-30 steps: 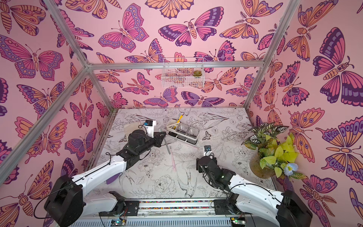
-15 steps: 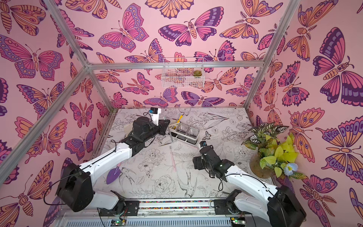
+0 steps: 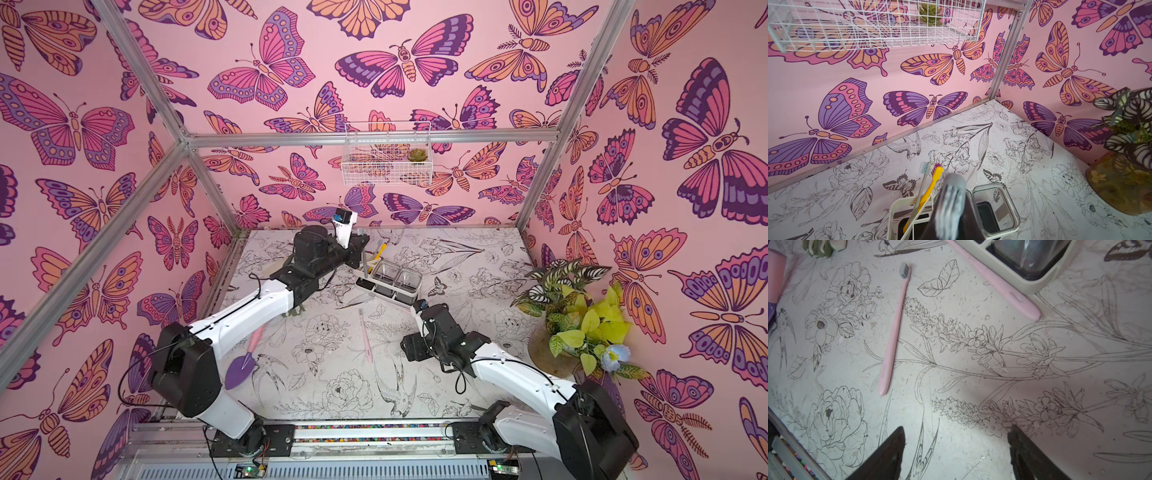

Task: Place the toothbrush into the toothbrush holder
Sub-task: Place the toothbrush in the toothbrush holder.

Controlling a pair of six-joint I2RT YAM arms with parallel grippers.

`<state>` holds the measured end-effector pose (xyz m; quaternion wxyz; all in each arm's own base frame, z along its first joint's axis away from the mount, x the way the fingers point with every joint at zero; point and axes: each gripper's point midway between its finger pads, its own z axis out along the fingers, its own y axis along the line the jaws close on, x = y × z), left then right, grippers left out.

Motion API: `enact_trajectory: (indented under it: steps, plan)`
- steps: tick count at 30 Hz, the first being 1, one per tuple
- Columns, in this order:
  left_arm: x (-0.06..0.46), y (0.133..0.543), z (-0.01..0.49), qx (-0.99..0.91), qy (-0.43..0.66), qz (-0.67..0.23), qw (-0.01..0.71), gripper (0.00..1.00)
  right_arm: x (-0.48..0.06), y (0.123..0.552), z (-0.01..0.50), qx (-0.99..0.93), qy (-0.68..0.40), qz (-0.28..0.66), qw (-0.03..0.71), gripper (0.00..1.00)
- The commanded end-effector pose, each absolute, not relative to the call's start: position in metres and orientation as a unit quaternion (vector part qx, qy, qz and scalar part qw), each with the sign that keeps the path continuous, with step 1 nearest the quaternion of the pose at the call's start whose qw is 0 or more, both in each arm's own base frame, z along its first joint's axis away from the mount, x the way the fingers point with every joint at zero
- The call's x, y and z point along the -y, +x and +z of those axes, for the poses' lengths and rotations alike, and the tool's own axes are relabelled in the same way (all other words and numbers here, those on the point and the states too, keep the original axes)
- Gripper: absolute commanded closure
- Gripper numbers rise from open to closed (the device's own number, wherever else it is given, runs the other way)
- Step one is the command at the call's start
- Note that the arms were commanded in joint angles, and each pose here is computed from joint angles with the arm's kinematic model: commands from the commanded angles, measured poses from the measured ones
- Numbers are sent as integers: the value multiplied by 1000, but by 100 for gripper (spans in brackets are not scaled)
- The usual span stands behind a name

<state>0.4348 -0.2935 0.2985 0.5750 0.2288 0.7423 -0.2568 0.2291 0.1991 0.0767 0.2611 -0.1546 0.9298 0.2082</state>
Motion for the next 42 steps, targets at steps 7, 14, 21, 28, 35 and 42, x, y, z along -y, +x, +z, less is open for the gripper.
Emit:
enact_trajectory:
  steps: [7,14,21,28,35,42]
  plan:
    - [308,457,302,-721,284,-228,589,100,-207,221,68,-914,-180,243,270,20]
    - [307,476,290,-717,289,-191,604,100,-210,222,66,-909,-190,249,275,20]
    - [306,491,281,-712,271,-194,618,100,-213,223,60,-912,-194,249,263,20]
    - [304,499,276,-708,267,-183,627,100,-212,224,58,-912,-194,245,265,20]
    - [298,493,290,-694,270,-177,643,100,-214,224,52,-915,-194,246,254,20]
    - [283,491,291,-696,256,-168,650,100,-214,225,50,-916,-194,243,252,20]
